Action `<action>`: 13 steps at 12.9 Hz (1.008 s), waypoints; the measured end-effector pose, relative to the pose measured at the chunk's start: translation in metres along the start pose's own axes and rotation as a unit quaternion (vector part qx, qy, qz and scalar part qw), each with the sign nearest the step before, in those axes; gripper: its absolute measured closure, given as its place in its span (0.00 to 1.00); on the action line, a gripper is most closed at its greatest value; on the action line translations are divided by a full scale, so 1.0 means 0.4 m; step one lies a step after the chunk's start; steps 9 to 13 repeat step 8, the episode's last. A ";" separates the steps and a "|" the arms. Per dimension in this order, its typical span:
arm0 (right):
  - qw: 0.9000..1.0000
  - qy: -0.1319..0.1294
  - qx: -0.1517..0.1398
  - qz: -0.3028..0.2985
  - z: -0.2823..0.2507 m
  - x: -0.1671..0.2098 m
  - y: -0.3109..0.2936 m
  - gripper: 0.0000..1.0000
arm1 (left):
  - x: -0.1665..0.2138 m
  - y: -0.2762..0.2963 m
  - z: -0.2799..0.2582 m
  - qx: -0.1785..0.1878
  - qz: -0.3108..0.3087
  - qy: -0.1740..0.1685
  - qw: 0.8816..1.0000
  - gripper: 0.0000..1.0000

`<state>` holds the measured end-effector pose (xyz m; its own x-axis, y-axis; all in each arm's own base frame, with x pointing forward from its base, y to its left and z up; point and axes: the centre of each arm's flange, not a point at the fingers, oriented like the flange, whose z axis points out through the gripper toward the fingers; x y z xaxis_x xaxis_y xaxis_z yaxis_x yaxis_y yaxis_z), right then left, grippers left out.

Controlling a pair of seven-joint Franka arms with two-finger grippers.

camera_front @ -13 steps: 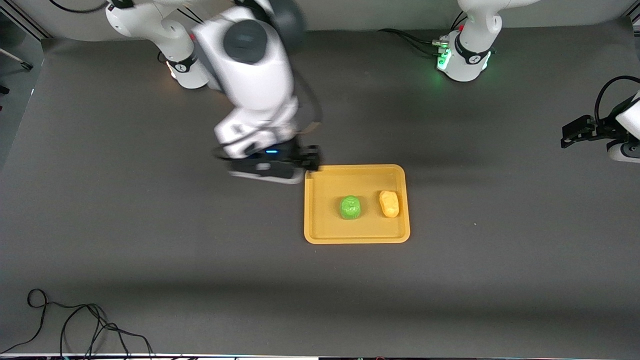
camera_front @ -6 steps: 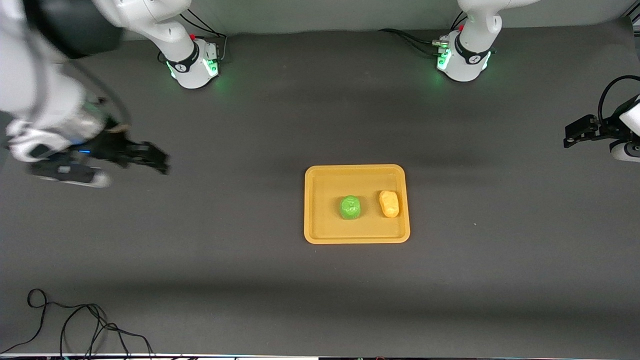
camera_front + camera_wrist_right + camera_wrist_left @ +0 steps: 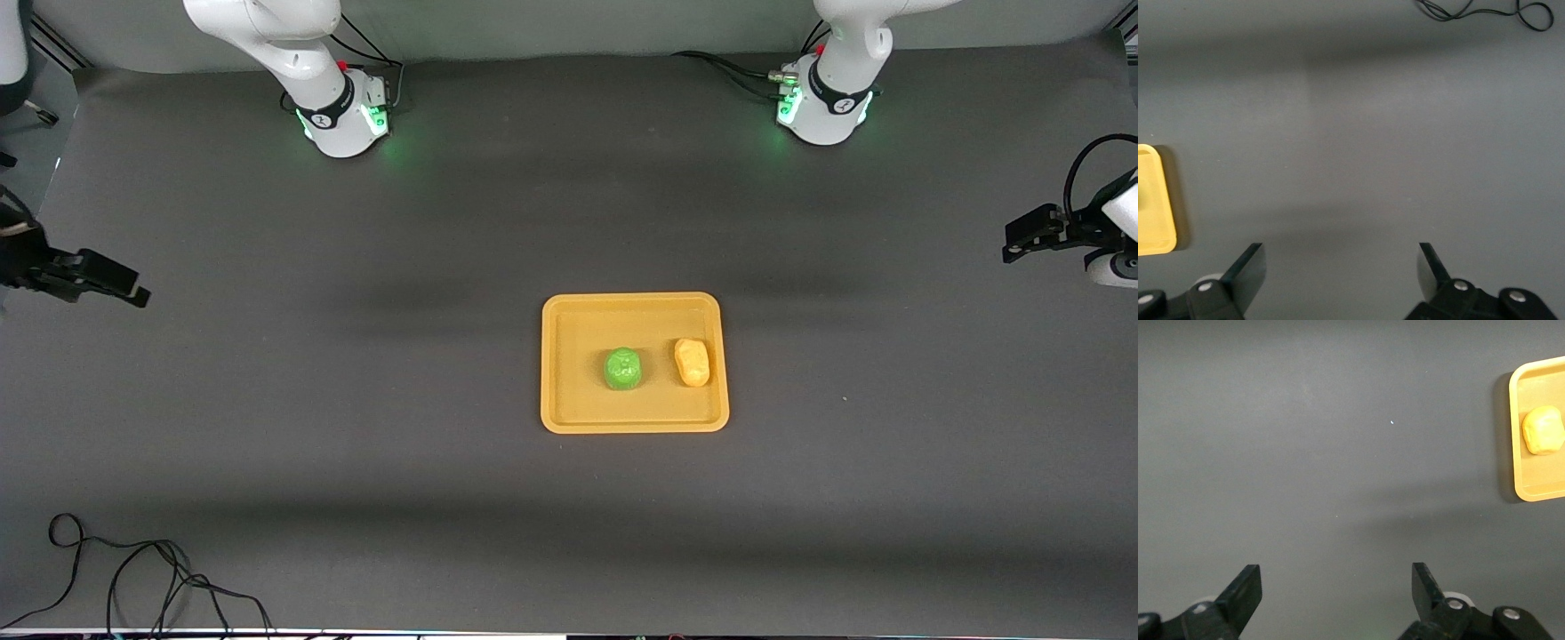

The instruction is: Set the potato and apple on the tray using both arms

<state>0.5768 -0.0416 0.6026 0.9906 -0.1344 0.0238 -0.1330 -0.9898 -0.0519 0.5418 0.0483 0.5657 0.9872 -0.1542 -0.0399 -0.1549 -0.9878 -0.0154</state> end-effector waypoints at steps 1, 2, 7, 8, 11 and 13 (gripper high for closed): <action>1.000 -0.001 0.000 -0.001 0.003 0.000 0.001 0.00 | 0.001 0.000 -0.001 0.000 0.000 0.001 1.000 0.00; 1.000 -0.002 0.000 -0.004 0.005 -0.001 -0.007 0.00 | 0.001 0.000 -0.001 0.001 0.000 0.002 1.000 0.00; 1.000 0.002 0.001 -0.016 -0.004 -0.005 -0.041 0.00 | 0.004 -0.002 -0.002 0.001 0.000 0.005 1.000 0.00; 1.000 0.002 0.001 -0.015 -0.006 -0.005 -0.040 0.00 | 0.004 -0.002 -0.002 0.001 0.000 0.005 1.000 0.00; 1.000 0.002 0.001 -0.015 -0.006 -0.005 -0.040 0.00 | 0.004 -0.002 -0.002 0.001 0.000 0.005 1.000 0.00; 1.000 0.002 0.001 -0.015 -0.006 -0.005 -0.040 0.00 | 0.004 -0.002 -0.002 0.001 0.000 0.005 1.000 0.00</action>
